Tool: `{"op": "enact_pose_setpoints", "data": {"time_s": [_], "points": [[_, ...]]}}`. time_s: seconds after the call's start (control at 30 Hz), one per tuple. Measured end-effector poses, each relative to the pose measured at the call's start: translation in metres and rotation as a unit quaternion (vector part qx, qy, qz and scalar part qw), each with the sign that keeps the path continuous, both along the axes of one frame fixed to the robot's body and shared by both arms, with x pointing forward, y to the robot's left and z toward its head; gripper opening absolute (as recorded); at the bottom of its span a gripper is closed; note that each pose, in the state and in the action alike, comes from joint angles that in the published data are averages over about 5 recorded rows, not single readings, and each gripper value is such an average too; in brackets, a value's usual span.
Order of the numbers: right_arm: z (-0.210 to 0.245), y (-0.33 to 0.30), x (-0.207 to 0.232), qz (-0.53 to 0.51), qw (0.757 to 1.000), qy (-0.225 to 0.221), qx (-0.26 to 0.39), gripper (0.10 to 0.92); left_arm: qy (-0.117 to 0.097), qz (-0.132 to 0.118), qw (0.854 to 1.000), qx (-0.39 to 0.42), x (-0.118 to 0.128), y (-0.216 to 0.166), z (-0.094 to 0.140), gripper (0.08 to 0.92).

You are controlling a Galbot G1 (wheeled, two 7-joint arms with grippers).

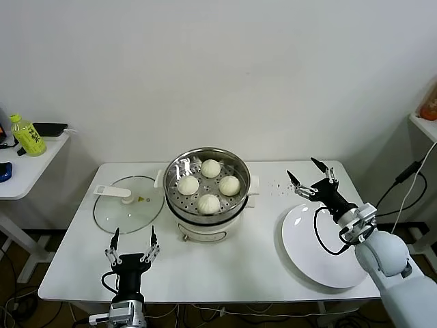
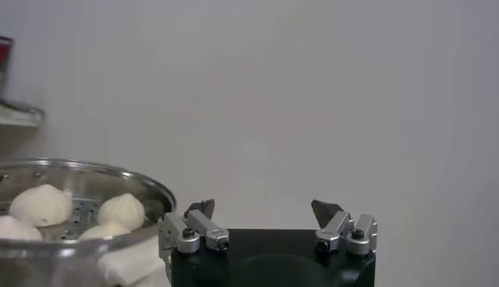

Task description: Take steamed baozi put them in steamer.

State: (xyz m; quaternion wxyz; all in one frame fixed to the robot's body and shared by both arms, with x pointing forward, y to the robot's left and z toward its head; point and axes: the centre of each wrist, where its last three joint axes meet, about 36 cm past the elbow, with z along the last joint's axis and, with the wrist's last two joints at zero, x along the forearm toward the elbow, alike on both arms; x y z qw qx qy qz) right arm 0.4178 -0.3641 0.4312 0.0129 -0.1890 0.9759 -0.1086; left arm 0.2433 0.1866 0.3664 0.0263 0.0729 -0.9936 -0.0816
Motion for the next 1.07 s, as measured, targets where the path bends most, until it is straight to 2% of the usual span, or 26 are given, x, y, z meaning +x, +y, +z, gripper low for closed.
{"op": "enact_pose_setpoints", "data": {"time_s": [0.43,0.73,1.07], "points": [[-0.079,0.011,-0.082,-0.069,0.994,0.039,0.08,0.823,0.004,0.002,1.0,-0.001,0.004,0.008,0.005,0.823],[-0.102,0.025,-0.11,-0.091,0.988,0.051,0.117,0.823,0.002,-0.008,1.0,-0.011,0.002,0.008,0.002,0.823],[-0.11,0.026,-0.121,-0.106,0.984,0.052,0.131,0.823,-0.004,-0.014,1.0,-0.017,0.001,0.008,0.001,0.823]]}}
